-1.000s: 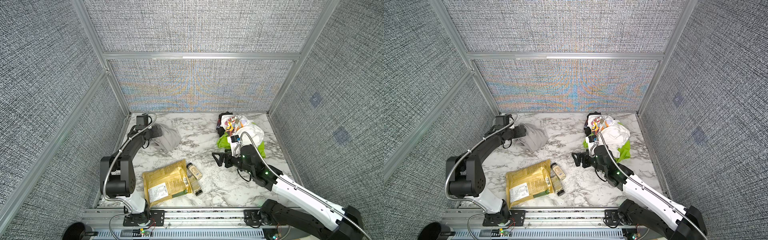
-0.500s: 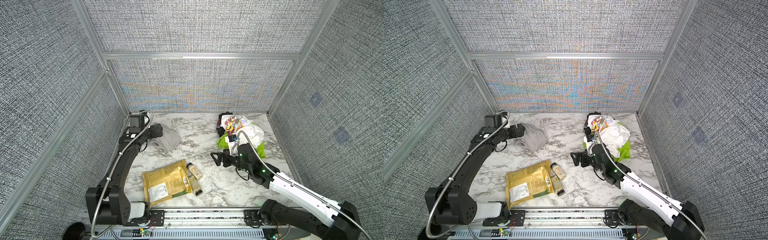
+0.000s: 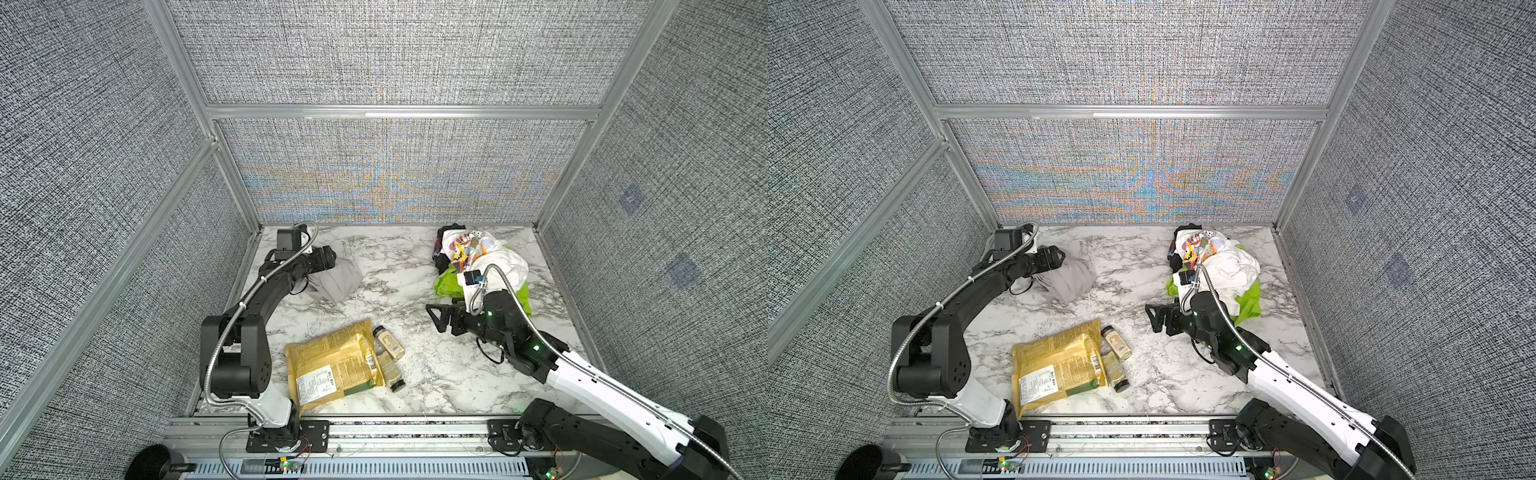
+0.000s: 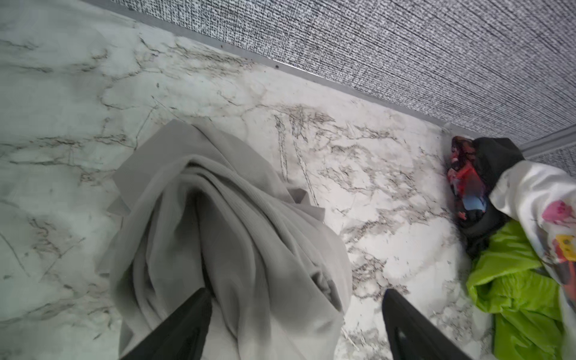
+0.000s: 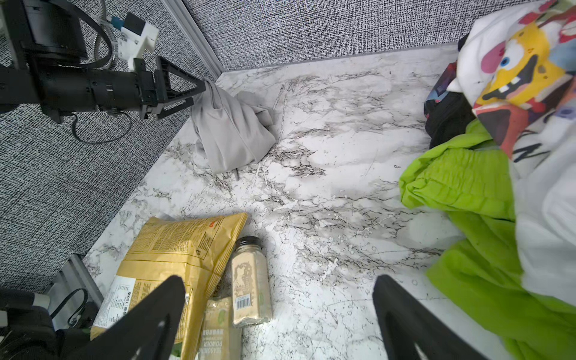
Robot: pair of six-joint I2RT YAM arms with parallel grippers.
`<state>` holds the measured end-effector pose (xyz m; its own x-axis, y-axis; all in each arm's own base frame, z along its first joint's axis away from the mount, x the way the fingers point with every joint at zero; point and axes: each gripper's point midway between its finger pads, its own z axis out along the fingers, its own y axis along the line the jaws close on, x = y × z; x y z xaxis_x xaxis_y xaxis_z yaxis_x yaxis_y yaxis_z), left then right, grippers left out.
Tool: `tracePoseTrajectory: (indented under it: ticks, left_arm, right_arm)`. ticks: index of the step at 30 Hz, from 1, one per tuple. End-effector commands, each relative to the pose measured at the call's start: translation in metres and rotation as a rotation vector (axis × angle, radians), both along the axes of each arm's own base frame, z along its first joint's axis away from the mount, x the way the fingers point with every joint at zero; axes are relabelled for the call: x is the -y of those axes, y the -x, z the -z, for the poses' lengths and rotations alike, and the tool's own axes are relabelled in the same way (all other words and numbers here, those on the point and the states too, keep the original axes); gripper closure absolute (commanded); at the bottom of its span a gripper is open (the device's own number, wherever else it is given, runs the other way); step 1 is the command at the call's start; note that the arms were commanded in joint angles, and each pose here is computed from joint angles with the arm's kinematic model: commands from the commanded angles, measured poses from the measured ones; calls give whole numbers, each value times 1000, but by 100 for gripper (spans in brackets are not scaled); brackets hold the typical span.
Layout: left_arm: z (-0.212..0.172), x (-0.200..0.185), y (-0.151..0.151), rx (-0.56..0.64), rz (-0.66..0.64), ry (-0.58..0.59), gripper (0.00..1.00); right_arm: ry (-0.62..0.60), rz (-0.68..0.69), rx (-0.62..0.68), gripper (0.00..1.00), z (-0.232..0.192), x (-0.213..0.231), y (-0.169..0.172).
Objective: Pick out a specific cloth from the pile
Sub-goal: 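Lower the grey pants onto the open table with the left gripper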
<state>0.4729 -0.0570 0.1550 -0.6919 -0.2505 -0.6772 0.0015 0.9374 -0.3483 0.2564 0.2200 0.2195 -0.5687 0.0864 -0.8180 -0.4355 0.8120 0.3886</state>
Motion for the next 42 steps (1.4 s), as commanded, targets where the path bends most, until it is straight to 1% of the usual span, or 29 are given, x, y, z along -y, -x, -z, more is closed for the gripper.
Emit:
tracePoseTrajectory:
  ticks: [1,3,4,6,7,11,15,16,19,22,27,28,31,33,34,35,39,42]
  left_arm:
    - [13,-19,-20,8,-83,-112,9]
    - [37,-21,-20,-51,-93,-144,9]
    - [50,-19,-19,-76,-88,-142,10]
    - [70,-15,-19,-115,-75,-137,19]
    - [80,-16,-20,-133,-77,-139,20]
    - [104,-14,-21,-160,-85,-120,21]
    - [116,-10,-25,-158,-94,-81,21]
    - [127,-8,-25,-173,-90,-71,21]
    - [137,-5,-30,-188,-82,-60,21]
    - [134,-4,-33,-183,-83,-50,21]
    - [110,-2,-33,-144,-78,-34,18]
    - [92,-1,-34,-111,-77,-29,17]
    - [71,1,-32,-64,-69,-9,15]
    - [65,2,-31,-48,-68,-2,14]
    - [49,5,-28,-17,-58,13,13]
    - [40,4,-25,-18,-60,15,12]
    - [31,1,-13,-23,-68,7,12]
    - [35,-2,-2,-41,-77,-13,12]
  right_arm:
    - [11,25,7,1,0,6,-1]
    - [11,32,11,1,0,7,-1]
    - [8,33,14,1,-1,7,-1]
    - [8,19,25,1,-4,6,0]
    - [6,0,35,1,-7,4,2]
    - [-29,-72,77,1,-20,-4,9]
    - [-53,-78,102,1,-25,-3,13]
    - [-61,-80,108,1,-26,-3,14]
    - [-77,-86,127,1,-31,-2,17]
    - [-77,-85,136,1,-34,0,18]
    - [-52,-66,133,1,-32,4,16]
    - [-49,-64,131,1,-31,4,16]
    - [-44,-63,131,1,-30,4,15]
    - [-42,-64,132,1,-30,4,15]
    - [-42,-68,136,1,-32,4,16]
    - [-36,-77,138,1,-33,4,17]
    - [-31,-88,142,1,-36,3,19]
    - [-32,-90,142,1,-37,3,18]
